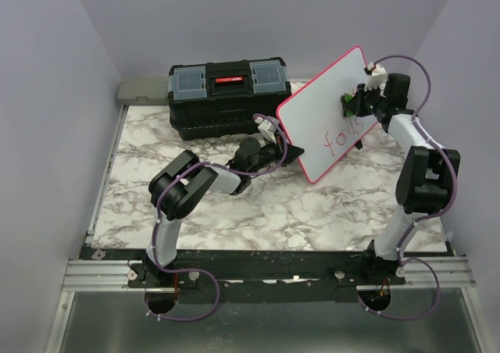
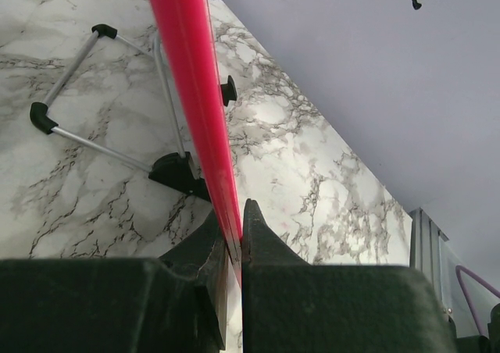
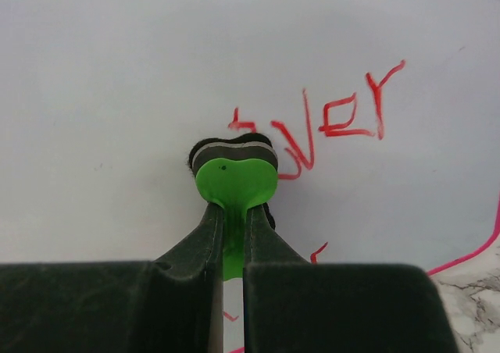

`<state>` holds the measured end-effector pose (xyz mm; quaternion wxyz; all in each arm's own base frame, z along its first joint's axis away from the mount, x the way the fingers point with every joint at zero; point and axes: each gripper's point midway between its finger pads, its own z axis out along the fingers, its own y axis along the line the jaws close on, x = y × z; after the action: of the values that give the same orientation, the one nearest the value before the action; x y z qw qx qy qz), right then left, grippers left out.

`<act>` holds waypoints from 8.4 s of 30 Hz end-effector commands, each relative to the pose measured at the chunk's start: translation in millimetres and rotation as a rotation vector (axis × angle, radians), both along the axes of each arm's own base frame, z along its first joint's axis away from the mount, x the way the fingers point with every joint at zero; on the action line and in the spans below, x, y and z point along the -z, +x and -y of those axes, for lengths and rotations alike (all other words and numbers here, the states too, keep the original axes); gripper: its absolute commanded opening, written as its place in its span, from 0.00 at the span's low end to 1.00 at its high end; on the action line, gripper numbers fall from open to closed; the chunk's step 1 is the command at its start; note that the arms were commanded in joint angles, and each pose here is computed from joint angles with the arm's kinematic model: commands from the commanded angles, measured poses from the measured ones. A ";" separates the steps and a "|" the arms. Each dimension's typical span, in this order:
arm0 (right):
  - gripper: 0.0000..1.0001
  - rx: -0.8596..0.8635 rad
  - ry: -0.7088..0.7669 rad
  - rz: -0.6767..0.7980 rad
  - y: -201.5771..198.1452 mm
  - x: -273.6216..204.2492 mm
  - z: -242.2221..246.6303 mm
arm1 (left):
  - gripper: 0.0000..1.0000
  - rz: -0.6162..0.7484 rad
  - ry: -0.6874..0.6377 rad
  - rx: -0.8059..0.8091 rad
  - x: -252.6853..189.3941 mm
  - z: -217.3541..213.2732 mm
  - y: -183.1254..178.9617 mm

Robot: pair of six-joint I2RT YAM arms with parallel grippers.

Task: Erase the whiteboard
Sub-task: Erase the whiteboard at the whiteboard stand.

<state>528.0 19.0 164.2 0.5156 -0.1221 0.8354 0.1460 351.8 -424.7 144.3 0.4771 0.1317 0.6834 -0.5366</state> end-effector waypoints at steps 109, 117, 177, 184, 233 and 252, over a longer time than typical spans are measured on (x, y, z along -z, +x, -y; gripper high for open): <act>0.01 0.231 -0.062 -0.081 18.7 19.8 51.9 | 0.00 0.083 0.002 0.170 -5.8 22.2 -32.1; 0.01 -0.057 0.074 -0.059 7.5 -1.1 -0.8 | 0.00 0.086 -0.002 0.170 -7.7 22.4 -32.0; 0.01 0.179 -0.039 -0.134 24.4 35.9 47.9 | 0.00 0.088 -0.010 0.178 -7.1 19.8 -35.7; 0.01 -0.202 0.014 -0.170 -30.1 53.6 -6.9 | 0.00 0.086 -0.015 0.179 -6.8 21.1 -34.0; 0.01 -0.157 0.261 0.037 -2.4 -51.5 -26.0 | 0.00 0.082 -0.017 0.186 -10.8 22.0 -36.4; 0.01 0.178 -0.049 -0.131 16.2 33.0 60.2 | 0.00 0.083 -0.020 0.182 -7.1 19.9 -36.4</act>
<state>569.0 -29.1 200.4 0.5485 -0.0221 0.8273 0.1194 339.5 -432.5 141.5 0.4559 0.1482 0.6822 -0.5521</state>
